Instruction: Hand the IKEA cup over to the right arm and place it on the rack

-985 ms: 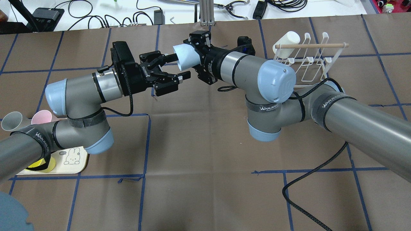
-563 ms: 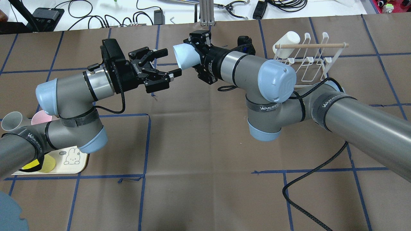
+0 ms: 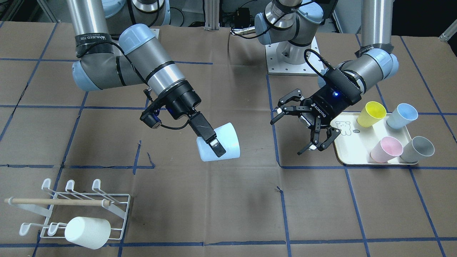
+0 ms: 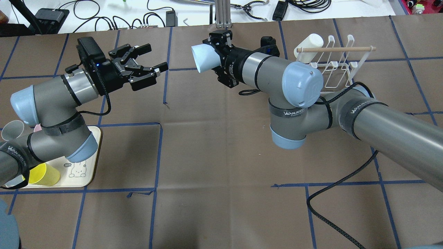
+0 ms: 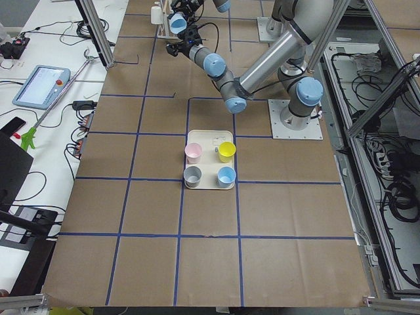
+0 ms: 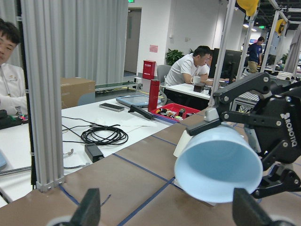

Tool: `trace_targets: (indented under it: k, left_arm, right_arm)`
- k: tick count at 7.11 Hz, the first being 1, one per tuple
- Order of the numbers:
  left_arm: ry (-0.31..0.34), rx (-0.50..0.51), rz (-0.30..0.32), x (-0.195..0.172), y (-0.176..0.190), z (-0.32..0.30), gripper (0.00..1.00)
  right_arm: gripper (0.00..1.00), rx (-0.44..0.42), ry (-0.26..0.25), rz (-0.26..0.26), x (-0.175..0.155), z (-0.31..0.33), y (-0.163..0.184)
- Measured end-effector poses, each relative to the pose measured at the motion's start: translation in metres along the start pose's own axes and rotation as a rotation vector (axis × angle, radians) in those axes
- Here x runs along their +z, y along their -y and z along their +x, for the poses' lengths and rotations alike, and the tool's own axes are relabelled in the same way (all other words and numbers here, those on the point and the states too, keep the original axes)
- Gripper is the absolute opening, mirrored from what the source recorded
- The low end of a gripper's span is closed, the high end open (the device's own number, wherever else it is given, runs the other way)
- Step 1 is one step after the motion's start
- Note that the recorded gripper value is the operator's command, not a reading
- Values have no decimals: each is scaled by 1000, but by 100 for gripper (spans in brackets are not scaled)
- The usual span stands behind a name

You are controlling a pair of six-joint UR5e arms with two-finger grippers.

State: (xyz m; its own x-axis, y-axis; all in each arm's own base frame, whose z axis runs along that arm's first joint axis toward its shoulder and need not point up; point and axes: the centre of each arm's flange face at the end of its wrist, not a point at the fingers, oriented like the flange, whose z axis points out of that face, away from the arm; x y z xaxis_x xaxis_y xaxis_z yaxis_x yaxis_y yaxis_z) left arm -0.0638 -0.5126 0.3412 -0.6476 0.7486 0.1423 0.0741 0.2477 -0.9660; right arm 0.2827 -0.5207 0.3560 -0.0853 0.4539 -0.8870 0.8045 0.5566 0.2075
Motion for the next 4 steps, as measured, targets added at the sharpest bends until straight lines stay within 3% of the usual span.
trace_targets:
  k: [1, 2, 3, 4]
  left_arm:
    - [85, -52, -17, 0, 16, -15, 99]
    - [167, -111, -52, 3, 31, -29, 99]
    - [256, -172, -129, 12, 46, -37, 99]
    - [354, -224, -248, 28, 65, -37, 99]
  right_arm:
    - [43, -55, 23, 52, -8, -11, 33]
    - [39, -167, 36, 105, -18, -20, 64]
    - [38, -301, 36, 157, -29, -25, 93]
    - [34, -441, 26, 210, -41, -29, 121]
